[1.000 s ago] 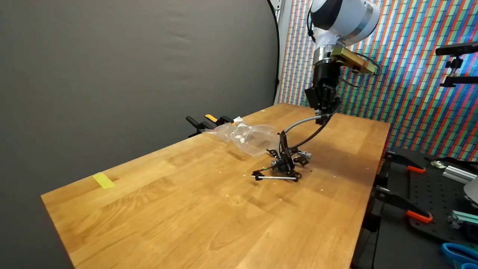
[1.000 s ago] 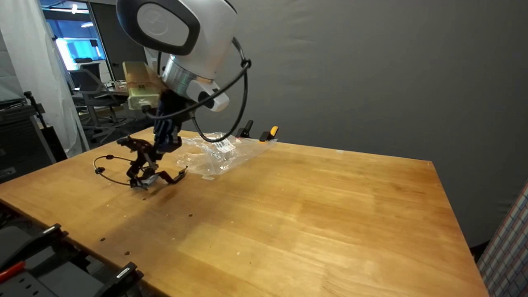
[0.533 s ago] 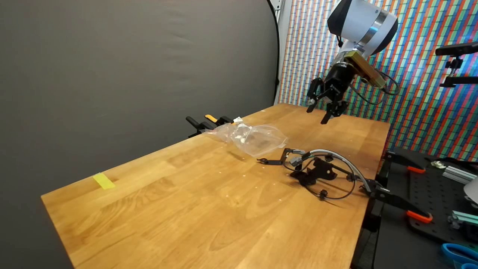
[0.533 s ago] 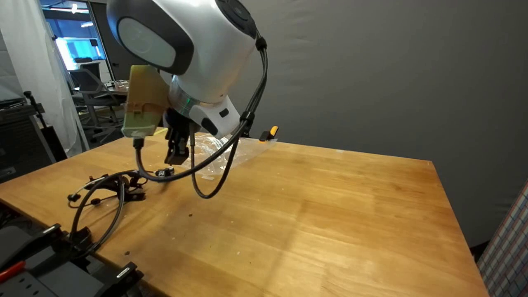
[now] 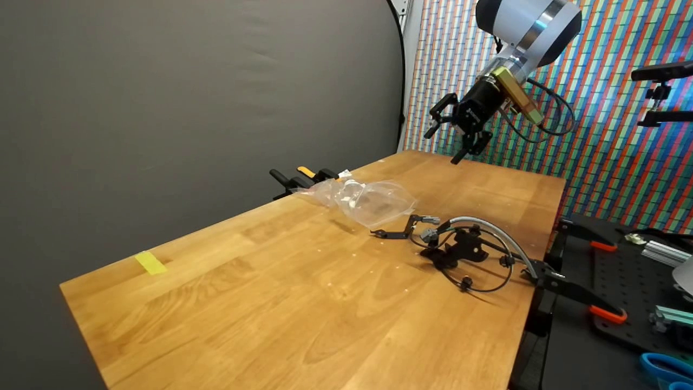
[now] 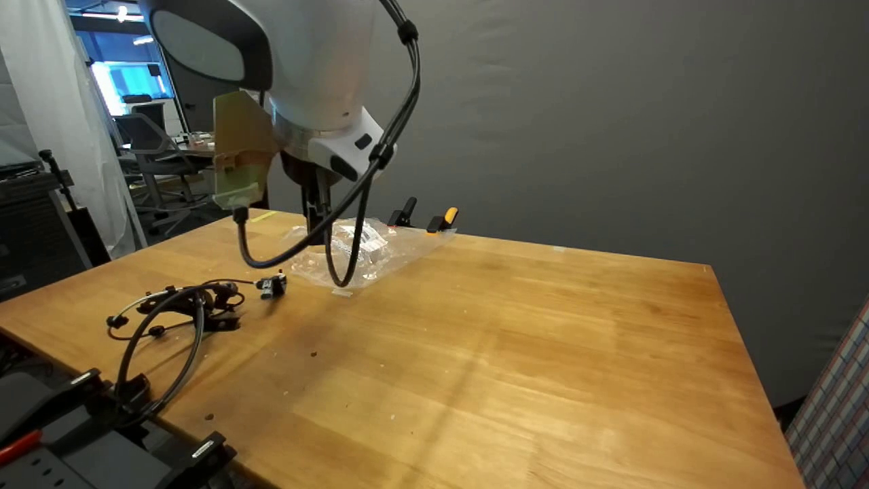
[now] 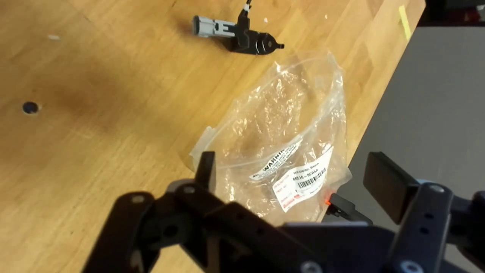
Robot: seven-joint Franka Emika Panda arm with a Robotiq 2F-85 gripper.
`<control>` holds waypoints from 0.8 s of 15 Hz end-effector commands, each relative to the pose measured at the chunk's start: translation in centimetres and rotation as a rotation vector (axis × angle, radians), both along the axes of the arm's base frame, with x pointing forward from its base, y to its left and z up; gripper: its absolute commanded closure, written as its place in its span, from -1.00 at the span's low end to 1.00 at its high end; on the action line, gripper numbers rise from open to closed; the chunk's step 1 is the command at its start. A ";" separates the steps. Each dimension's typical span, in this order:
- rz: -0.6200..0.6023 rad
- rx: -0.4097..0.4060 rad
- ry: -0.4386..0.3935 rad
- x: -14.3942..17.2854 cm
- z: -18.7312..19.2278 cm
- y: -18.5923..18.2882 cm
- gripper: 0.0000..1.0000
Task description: Take the cable out of the plastic bag
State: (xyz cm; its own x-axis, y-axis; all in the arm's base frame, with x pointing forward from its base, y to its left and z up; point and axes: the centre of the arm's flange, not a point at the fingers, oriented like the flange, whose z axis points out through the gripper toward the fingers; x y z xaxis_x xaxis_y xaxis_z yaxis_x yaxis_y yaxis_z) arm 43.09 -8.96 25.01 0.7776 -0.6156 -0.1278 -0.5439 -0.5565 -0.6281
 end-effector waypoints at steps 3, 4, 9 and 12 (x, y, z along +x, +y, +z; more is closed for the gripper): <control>0.020 -0.169 -0.032 2.0 2.6 6.1 -1.00; 0.028 -0.192 -0.033 2.0 2.8 7.1 -1.00; 0.032 -0.149 -0.014 1.8 1.0 6.1 -1.00; 0.027 -0.149 -0.013 1.7 0.9 5.8 -1.00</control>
State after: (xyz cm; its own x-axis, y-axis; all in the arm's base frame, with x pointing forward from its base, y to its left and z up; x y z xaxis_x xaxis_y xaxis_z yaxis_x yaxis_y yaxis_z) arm 44.82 -3.18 25.95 0.7948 -0.6062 -0.0268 -0.5202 -0.6579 -0.5445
